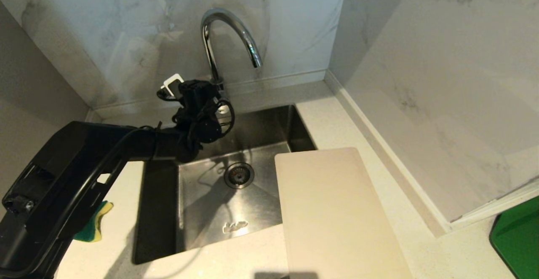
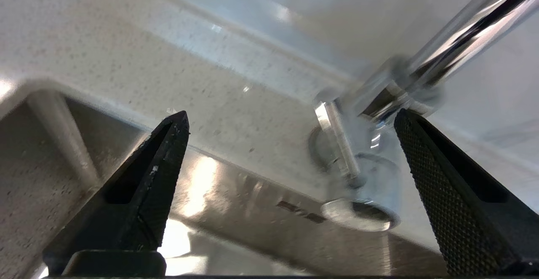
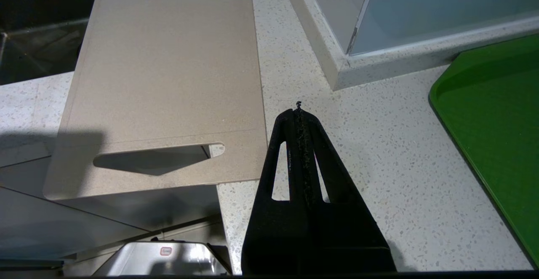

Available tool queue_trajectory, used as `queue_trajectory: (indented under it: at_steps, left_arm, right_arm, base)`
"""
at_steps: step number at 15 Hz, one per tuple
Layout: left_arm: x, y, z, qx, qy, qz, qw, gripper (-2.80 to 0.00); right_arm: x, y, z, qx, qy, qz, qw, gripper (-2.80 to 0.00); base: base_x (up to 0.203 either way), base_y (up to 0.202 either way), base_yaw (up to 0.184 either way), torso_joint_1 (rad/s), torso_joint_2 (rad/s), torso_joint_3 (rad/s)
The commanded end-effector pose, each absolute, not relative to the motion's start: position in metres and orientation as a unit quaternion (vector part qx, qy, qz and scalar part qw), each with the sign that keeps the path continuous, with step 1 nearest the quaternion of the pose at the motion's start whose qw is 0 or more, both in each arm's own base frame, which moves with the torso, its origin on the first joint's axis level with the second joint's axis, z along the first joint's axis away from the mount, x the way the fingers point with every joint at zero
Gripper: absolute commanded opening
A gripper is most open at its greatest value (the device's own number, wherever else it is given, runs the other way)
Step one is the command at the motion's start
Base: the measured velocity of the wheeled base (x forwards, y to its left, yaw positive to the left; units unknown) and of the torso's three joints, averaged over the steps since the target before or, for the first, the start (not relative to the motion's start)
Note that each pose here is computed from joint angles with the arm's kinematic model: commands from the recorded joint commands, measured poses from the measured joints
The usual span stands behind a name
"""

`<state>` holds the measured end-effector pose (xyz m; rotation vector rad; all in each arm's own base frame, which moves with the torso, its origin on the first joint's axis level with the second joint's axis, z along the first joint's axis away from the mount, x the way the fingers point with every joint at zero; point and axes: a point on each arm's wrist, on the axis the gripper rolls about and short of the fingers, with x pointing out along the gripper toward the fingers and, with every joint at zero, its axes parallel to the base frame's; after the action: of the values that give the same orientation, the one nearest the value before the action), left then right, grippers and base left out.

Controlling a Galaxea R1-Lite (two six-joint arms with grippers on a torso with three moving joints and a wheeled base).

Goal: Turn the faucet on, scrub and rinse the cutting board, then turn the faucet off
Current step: Turn on the tap

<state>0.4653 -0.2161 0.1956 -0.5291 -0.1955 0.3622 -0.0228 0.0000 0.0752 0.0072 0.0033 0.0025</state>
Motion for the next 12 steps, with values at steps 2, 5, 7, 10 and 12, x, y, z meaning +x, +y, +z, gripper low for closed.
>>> queue_trajectory:
  at_steps: [2,5,7,10,12]
  left_arm:
    - [0.470,-0.219,0.187,-0.254,-0.093,0.179,0.946,0.00]
    - [0.476,-0.208,0.184,-0.251,-0.093,0.191,0.944,0.00]
    - [0.482,-0.190,0.186,-0.250,-0.099,0.206,0.941,0.00]
    - [0.489,-0.182,0.177,-0.245,-0.095,0.214,0.941,0.00]
    - [0.489,-0.182,0.176,-0.245,-0.094,0.212,0.941,0.00]
  right_arm:
    - [-0.023,0.000,0.075,0.003,0.002,0.002,1.000,-2.80]
    - [-0.023,0.000,0.075,0.003,0.002,0.002,1.000,-2.80]
    - [-0.023,0.000,0.075,0.003,0.002,0.002,1.000,-2.80]
    - [-0.023,0.000,0.075,0.003,0.002,0.002,1.000,-2.80]
    - [-0.023,0.000,0.075,0.003,0.002,0.002,1.000,-2.80]
  base:
    - [0.000,0.000,0.000,0.000,0.00,0.000]
    - [0.000,0.000,0.000,0.000,0.00,0.000]
    - [0.000,0.000,0.000,0.000,0.00,0.000]
    - [0.000,0.000,0.000,0.000,0.00,0.000]
    - [0.000,0.000,0.000,0.000,0.00,0.000]
